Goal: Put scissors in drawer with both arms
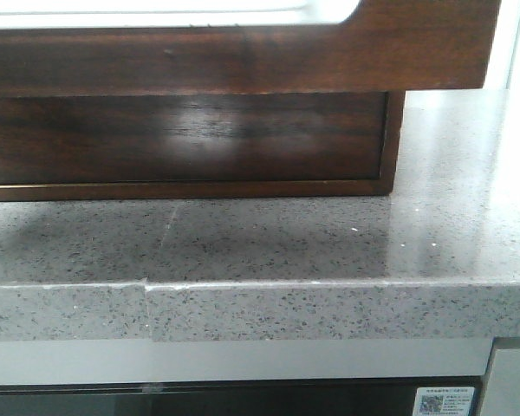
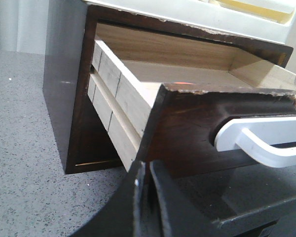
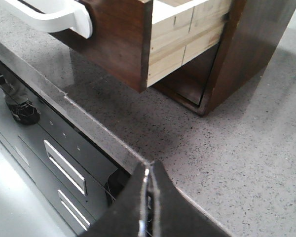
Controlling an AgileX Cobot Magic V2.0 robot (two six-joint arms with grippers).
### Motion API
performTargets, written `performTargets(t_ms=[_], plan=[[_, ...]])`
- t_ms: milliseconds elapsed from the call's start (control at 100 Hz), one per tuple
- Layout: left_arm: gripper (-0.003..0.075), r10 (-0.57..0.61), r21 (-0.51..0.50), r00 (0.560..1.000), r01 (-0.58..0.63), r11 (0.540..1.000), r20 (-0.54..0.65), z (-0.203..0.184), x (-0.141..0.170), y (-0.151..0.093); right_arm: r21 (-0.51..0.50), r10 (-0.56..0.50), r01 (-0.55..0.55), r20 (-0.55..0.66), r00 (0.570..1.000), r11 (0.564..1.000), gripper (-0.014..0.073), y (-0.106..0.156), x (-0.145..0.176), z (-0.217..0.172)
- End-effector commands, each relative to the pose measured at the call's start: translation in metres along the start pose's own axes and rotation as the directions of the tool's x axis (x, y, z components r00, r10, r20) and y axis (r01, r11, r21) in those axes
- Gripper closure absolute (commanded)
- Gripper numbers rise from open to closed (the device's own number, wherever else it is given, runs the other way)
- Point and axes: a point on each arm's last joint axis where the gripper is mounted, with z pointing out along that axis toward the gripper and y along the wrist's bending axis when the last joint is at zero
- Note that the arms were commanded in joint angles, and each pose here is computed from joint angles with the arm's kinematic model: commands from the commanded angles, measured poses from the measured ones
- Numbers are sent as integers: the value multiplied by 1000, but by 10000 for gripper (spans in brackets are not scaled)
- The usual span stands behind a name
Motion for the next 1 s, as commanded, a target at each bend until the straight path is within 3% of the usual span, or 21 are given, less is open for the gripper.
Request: performTargets(t_ms=[0, 990], plan=[[742, -3, 55, 997, -1, 999, 73, -4, -14, -5, 24, -17, 15, 89, 996, 1000, 656, -3, -14, -2], [742, -6, 71, 1000, 5, 997, 10, 3, 5, -6, 24, -17, 15, 89, 996, 1000, 656, -3, -14, -2]])
